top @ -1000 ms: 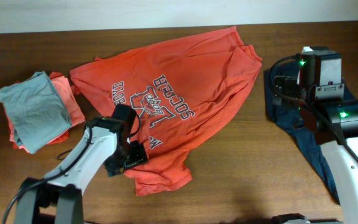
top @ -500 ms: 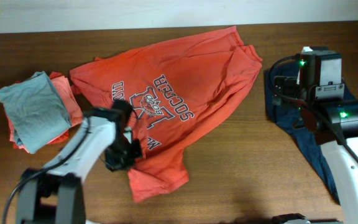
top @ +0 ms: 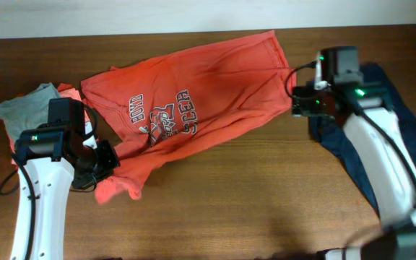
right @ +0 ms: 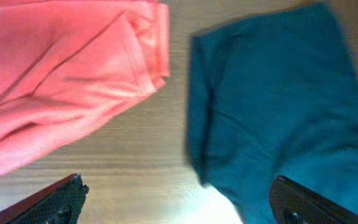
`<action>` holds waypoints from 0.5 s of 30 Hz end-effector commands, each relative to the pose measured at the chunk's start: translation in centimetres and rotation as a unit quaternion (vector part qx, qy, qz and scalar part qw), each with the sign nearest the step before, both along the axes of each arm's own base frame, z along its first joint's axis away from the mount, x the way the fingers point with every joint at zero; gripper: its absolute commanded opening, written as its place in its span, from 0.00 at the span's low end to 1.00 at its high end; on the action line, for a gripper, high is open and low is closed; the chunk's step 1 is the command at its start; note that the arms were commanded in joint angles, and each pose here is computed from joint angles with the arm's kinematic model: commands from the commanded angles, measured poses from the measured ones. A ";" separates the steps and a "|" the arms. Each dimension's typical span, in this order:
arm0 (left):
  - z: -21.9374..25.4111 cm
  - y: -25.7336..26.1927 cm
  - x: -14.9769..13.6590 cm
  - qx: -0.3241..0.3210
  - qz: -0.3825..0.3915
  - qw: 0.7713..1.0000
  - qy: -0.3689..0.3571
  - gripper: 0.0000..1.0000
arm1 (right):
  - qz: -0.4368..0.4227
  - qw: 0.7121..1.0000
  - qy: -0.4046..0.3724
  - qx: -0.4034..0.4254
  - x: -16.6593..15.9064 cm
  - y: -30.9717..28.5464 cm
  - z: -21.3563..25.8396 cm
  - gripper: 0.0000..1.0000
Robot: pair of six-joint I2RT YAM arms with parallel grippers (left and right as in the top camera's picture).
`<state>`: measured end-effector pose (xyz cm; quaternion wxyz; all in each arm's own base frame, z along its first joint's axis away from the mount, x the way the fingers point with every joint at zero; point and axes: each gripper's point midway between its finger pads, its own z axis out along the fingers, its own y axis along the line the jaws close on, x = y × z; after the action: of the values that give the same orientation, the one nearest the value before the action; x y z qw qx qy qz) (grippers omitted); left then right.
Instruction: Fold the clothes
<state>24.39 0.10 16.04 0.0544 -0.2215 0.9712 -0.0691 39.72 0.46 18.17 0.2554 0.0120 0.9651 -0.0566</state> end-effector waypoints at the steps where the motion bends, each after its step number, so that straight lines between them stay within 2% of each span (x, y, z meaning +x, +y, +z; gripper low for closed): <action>1: 0.2 0.4 0.0 0.012 -0.008 1.000 -0.005 0.00 | 0.013 0.999 0.036 0.026 1.8 1.0 -4.1 0.99; 9: 0.2 0.7 0.1 0.019 -0.007 1.000 -0.006 0.00 | 0.016 0.996 0.080 0.027 5.1 1.4 -12.9 0.99; 15: 0.2 0.9 0.3 0.023 -0.006 1.000 -0.009 0.00 | 0.028 0.999 0.034 0.024 8.0 1.6 -13.7 0.99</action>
<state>24.43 0.50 15.99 0.0577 -0.2185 0.9724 -0.0578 46.69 2.16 4.21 0.2064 -0.0077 0.9780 -0.0299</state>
